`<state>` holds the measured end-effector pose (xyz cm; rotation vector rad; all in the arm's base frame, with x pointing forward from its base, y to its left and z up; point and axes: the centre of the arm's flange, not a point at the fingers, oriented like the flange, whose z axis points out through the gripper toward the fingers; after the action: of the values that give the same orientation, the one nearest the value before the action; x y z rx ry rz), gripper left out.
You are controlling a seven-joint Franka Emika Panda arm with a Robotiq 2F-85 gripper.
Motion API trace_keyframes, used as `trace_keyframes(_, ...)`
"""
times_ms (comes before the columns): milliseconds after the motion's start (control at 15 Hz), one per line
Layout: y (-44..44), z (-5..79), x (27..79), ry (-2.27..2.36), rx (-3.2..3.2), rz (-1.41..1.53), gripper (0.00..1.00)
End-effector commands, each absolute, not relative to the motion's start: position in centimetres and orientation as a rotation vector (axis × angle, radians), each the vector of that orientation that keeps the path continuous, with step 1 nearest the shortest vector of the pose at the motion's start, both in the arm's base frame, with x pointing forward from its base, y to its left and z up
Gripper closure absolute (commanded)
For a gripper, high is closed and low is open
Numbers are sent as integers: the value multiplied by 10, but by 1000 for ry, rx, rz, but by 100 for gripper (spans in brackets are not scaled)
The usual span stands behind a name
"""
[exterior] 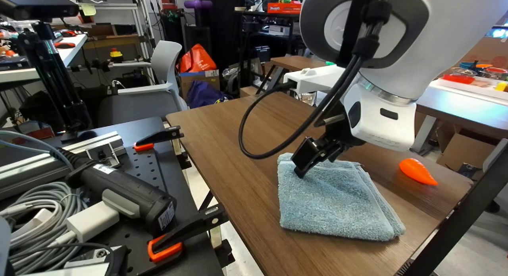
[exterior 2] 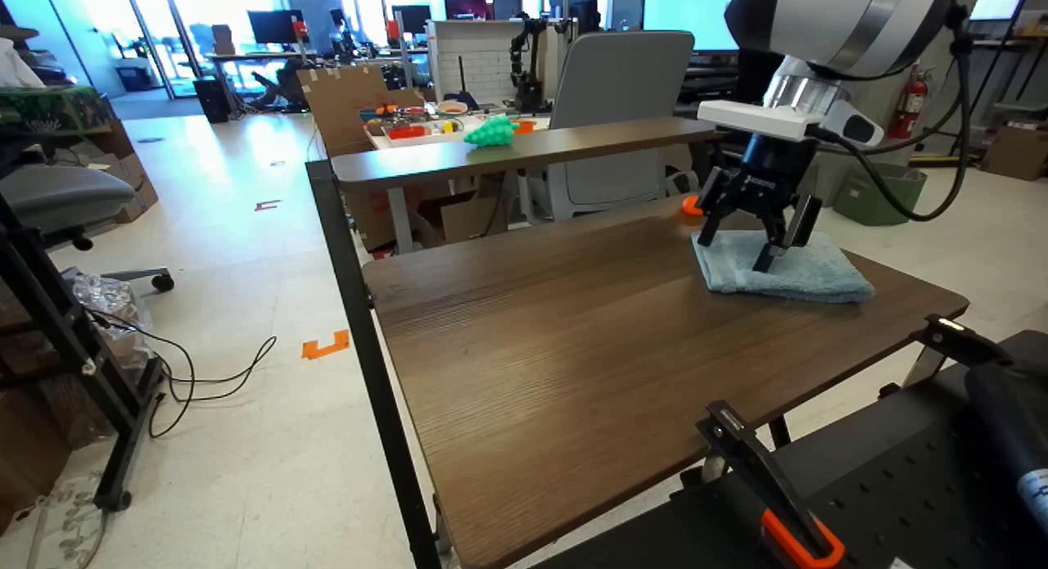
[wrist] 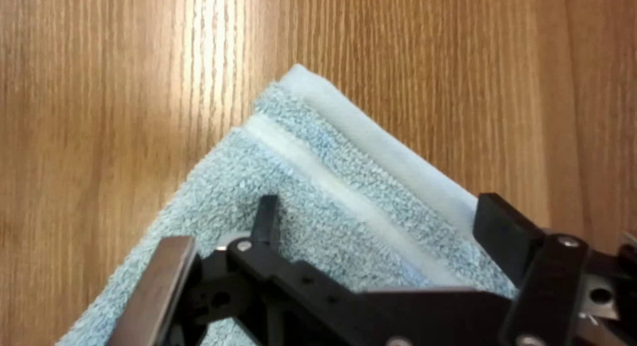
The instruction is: Clean up on the table
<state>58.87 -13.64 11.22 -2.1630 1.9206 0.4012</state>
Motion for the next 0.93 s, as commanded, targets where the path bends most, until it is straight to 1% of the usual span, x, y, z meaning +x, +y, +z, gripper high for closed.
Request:
trace_keyframes(0,-133,103,597,1879,-2163,620,0)
trace_keyframes(67,-124,102,584,1867,-2177,703,0)
trace_keyframes(133,-127,102,587,1879,-2174,580,0)
trace_keyframes(267,-124,106,572,1842,-2211,639,0)
trace_keyframes(800,-133,194,487,1636,-2168,264,0)
trace_keyframes(867,-135,157,528,1696,-2210,350,0)
